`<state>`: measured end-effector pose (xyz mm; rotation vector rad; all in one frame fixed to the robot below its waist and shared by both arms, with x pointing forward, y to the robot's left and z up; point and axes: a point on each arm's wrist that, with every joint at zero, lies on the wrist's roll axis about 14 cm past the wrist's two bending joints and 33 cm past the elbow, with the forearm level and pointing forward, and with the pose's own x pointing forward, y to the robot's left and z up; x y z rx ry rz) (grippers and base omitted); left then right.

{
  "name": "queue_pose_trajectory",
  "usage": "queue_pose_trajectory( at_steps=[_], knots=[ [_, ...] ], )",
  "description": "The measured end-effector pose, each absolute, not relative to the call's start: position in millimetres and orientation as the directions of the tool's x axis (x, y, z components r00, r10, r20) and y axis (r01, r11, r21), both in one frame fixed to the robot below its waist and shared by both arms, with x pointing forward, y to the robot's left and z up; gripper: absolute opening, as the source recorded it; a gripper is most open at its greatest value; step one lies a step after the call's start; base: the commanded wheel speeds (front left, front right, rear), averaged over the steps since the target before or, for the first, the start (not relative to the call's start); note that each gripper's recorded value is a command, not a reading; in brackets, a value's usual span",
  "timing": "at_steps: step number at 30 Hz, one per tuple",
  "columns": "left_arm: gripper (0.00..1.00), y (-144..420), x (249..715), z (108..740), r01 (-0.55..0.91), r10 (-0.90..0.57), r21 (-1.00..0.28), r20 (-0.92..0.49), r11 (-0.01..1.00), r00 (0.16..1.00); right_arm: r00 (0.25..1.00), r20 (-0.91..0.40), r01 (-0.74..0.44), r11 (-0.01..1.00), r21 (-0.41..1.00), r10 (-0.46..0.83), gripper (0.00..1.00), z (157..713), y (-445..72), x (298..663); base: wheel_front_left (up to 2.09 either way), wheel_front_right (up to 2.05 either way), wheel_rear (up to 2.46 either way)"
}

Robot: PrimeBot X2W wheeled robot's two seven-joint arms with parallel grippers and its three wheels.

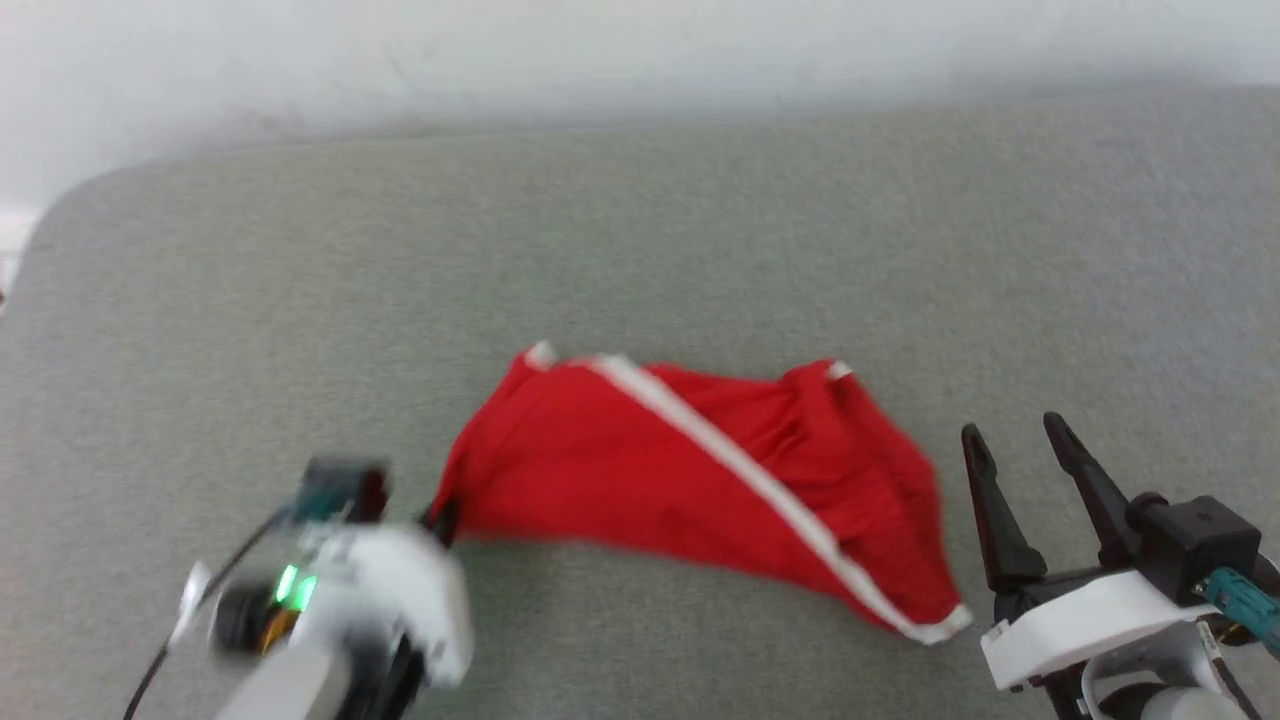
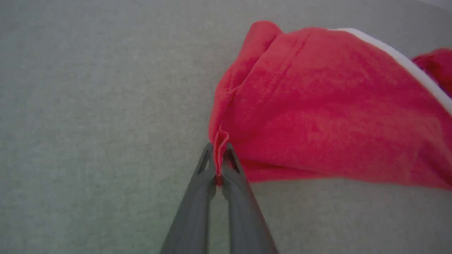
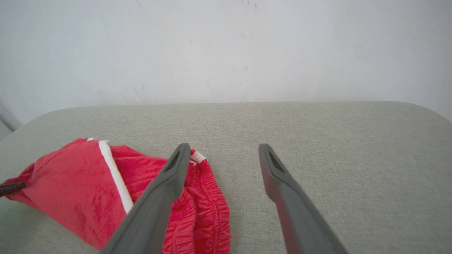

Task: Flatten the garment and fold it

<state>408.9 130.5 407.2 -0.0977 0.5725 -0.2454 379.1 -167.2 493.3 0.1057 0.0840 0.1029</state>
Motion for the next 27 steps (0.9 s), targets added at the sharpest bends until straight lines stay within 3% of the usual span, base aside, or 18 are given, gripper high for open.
queue_pose_trajectory(
  at_steps=[5, 6, 7, 8, 10, 14, 19, 23, 27],
  knots=[
    [0.00, 179, 326, 383, -0.064, -0.079, -0.195, -0.644, 0.979, 0.761, 0.989, -0.061, -0.130, 0.985, 0.110, 0.137, 1.00, 501, -158, 375, 0.00, 0.00, 0.00],
    [0.38, 183, 312, 380, -0.097, -0.064, -0.204, -0.662, 0.974, 0.747, 0.988, -0.061, -0.135, 0.985, 0.110, 0.142, 1.00, 502, -156, 375, 0.00, 0.00, 0.00],
    [0.95, 184, 301, 377, -0.125, -0.059, -0.219, -0.678, 0.968, 0.733, 0.987, -0.059, -0.139, 0.984, 0.110, 0.146, 1.00, 503, -155, 374, 0.00, 0.00, 0.00],
    [1.00, 183, 293, 376, -0.136, -0.061, -0.228, -0.689, 0.964, 0.722, 0.987, -0.058, -0.145, 0.983, 0.110, 0.152, 1.00, 504, -153, 374, 0.00, 0.00, 0.00],
    [1.00, 185, 290, 383, -0.148, -0.055, -0.242, -0.670, 0.959, 0.740, 0.985, -0.056, -0.156, 0.982, 0.110, 0.163, 1.00, 506, -150, 373, 0.00, 0.00, 0.00],
    [1.00, 198, 319, 425, -0.143, 0.003, -0.239, -0.503, 0.960, 0.865, 0.984, -0.039, -0.172, 0.980, 0.102, 0.176, 1.00, 514, -145, 373, 0.00, 0.00, 0.00],
    [1.00, 185, 361, 474, -0.019, -0.065, -0.247, -0.328, 0.969, 0.943, 0.984, -0.037, -0.172, 0.981, 0.095, 0.176, 1.00, 517, -146, 371, 0.00, 0.00, 0.00],
    [1.00, 161, 380, 473, 0.097, -0.195, -0.269, -0.365, 0.958, 0.910, 0.984, -0.043, -0.171, 0.981, 0.095, 0.176, 1.00, 516, -146, 370, 0.00, 0.00, 0.00],
    [1.00, 143, 384, 451, 0.172, -0.302, -0.296, -0.479, 0.940, 0.824, 0.986, -0.052, -0.156, 0.983, 0.096, 0.161, 1.00, 514, -150, 368, 0.00, 0.00, 0.00]
  ],
)
